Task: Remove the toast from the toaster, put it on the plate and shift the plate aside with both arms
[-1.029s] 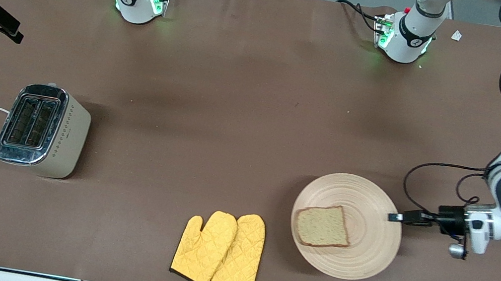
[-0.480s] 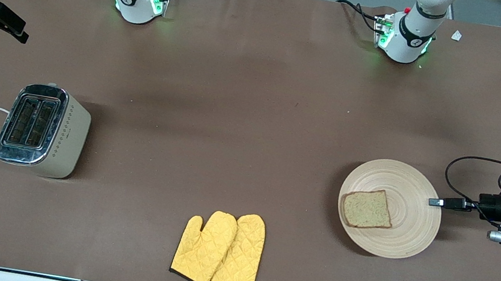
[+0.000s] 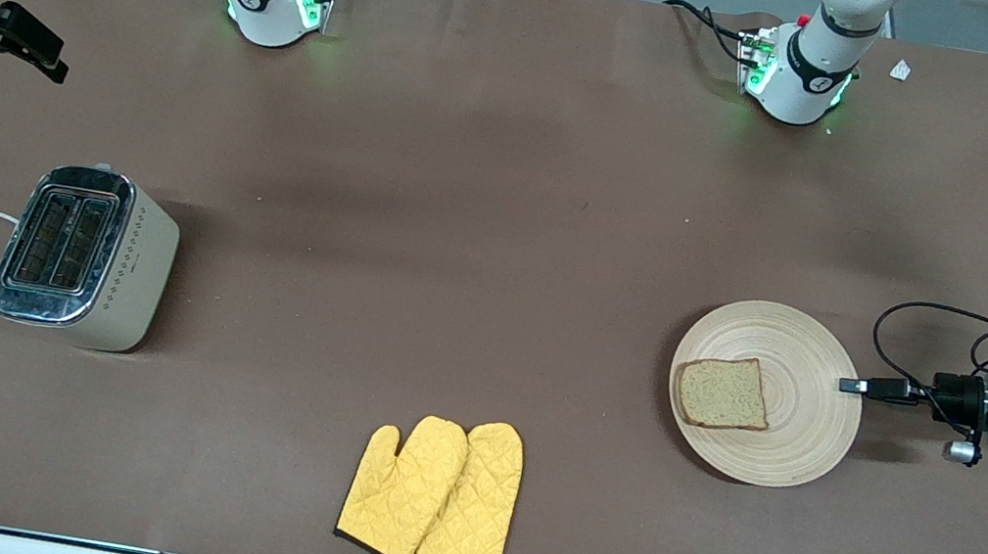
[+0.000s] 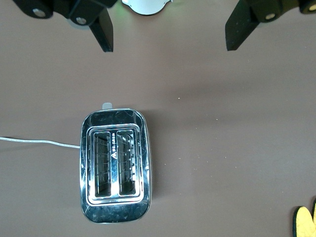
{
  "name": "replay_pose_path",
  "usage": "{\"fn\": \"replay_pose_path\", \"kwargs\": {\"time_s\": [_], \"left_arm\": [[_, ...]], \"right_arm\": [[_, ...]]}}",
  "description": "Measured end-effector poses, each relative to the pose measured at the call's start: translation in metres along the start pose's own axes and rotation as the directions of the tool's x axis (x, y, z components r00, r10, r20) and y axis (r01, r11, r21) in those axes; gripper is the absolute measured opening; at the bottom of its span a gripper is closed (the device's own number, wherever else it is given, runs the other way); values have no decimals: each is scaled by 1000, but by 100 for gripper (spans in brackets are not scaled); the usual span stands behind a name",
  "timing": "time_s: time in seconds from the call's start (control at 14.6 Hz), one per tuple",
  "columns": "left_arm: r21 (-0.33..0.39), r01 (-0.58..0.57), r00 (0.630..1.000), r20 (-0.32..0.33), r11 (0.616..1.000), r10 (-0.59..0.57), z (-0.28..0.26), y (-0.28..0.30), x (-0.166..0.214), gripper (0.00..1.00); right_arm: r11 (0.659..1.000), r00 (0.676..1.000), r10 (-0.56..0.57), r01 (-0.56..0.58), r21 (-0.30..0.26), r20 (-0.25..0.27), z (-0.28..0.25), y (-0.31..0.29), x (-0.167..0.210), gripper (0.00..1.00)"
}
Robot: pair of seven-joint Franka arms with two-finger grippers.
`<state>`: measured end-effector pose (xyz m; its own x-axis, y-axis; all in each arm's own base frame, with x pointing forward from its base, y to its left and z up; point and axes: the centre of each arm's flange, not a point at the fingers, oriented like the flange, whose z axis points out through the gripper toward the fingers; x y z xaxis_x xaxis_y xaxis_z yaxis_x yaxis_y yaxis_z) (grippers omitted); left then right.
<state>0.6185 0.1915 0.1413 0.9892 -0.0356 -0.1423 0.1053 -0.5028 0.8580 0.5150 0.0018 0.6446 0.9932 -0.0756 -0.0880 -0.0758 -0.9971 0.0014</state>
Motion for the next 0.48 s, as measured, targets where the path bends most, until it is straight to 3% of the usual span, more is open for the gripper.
{"fn": "replay_pose_path", "kwargs": {"time_s": [0.14, 0.34, 0.48], "left_arm": [[-3, -3, 1000, 2, 1000, 3, 2, 1, 1, 19], [25, -27, 999, -26, 999, 28, -8, 9, 10, 46], [85, -67, 997, -35, 994, 71, -25, 20, 21, 67]], "right_arm": [[1000, 1000, 0, 0, 0, -1, -1, 0, 0, 100], [1000, 1000, 0, 0, 0, -3, -1, 0, 0, 100], [1000, 1000, 0, 0, 0, -3, -1, 0, 0, 100]]}}
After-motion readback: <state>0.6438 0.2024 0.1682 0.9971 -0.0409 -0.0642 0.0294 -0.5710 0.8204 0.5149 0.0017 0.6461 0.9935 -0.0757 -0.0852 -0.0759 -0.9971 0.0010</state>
